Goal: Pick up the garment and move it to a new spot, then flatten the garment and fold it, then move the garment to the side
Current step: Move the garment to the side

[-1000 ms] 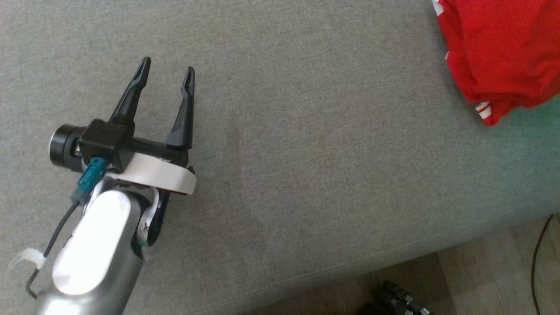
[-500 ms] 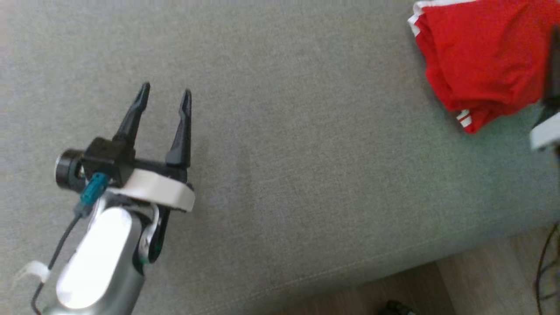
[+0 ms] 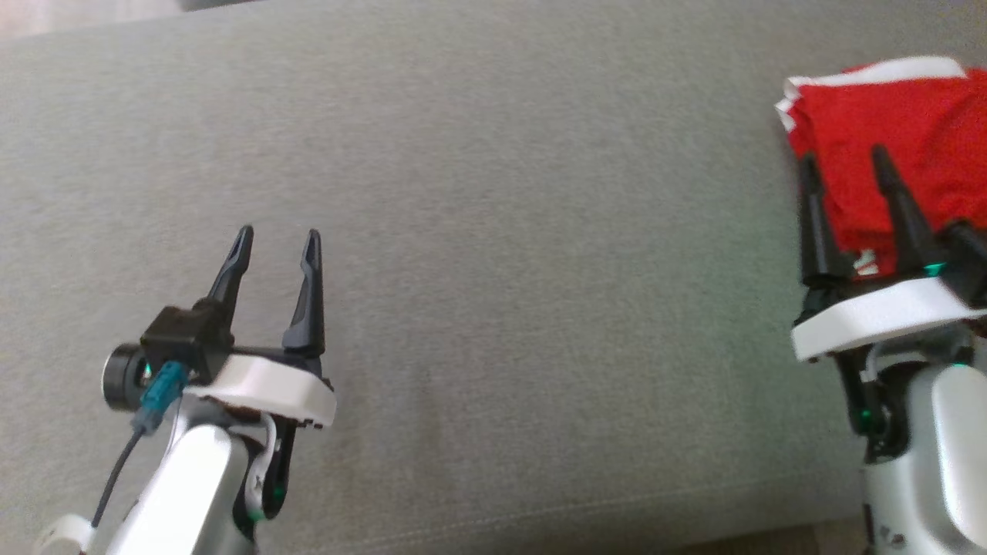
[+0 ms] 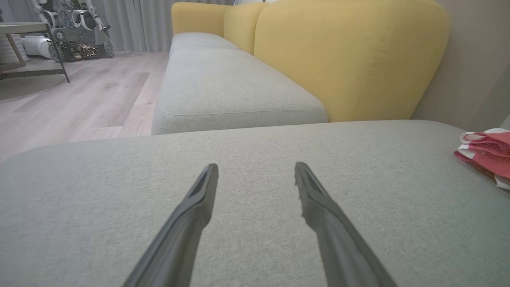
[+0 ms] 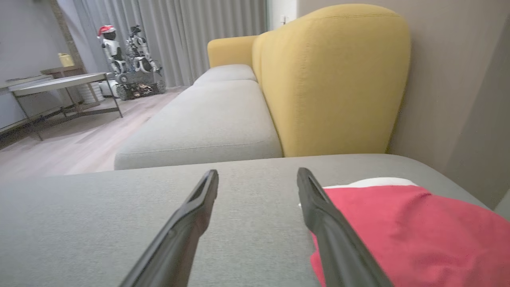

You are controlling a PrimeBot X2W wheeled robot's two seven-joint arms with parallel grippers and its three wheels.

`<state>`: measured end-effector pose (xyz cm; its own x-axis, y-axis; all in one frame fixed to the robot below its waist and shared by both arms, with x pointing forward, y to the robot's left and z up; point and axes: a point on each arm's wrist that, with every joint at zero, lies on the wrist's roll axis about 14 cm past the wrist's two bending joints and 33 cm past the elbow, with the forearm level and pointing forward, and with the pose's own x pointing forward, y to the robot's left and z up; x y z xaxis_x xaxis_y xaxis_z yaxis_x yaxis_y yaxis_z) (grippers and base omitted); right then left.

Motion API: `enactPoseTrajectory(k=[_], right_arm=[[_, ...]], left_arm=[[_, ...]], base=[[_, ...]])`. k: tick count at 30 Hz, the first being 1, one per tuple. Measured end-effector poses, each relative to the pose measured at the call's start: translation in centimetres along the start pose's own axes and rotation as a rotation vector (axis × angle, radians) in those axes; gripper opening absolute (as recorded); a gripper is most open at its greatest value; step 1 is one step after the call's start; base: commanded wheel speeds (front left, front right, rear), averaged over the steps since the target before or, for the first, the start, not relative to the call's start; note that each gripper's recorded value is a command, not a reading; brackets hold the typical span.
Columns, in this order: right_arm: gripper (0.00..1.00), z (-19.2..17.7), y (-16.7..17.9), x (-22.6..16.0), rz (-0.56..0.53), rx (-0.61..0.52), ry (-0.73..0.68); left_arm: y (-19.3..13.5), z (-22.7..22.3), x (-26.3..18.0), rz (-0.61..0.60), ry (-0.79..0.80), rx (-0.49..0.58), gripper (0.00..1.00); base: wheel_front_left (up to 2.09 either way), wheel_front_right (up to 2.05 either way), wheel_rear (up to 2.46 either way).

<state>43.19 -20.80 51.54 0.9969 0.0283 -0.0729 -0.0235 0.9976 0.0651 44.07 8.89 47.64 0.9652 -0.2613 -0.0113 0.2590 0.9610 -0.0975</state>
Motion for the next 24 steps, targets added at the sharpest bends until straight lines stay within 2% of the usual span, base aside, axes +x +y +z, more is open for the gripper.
enactPoseTrajectory(k=[4,9,16,24], right_arm=[[1.00,0.8,3.8,0.5,0.097,0.006,-0.046],[1.00,0.0,5.5,-0.5,0.138,-0.003,-0.027],[1.00,-0.6,6.5,-2.6,0.160,-0.006,-0.008],[1.00,-1.1,6.1,-4.9,0.141,-0.005,0.012]], left_arm=[[2.1,0.7,-2.3,0.077,-0.006,0.014,1.00],[3.3,1.4,-4.5,0.126,-0.017,0.025,1.00],[4.0,2.4,-6.9,0.163,-0.038,0.040,1.00],[3.4,2.8,-8.3,0.151,-0.047,0.045,1.00]], base=[[0.00,0.00,0.00],[0.00,0.00,0.00],[0.00,0.00,0.00],[0.00,0.00,0.00]])
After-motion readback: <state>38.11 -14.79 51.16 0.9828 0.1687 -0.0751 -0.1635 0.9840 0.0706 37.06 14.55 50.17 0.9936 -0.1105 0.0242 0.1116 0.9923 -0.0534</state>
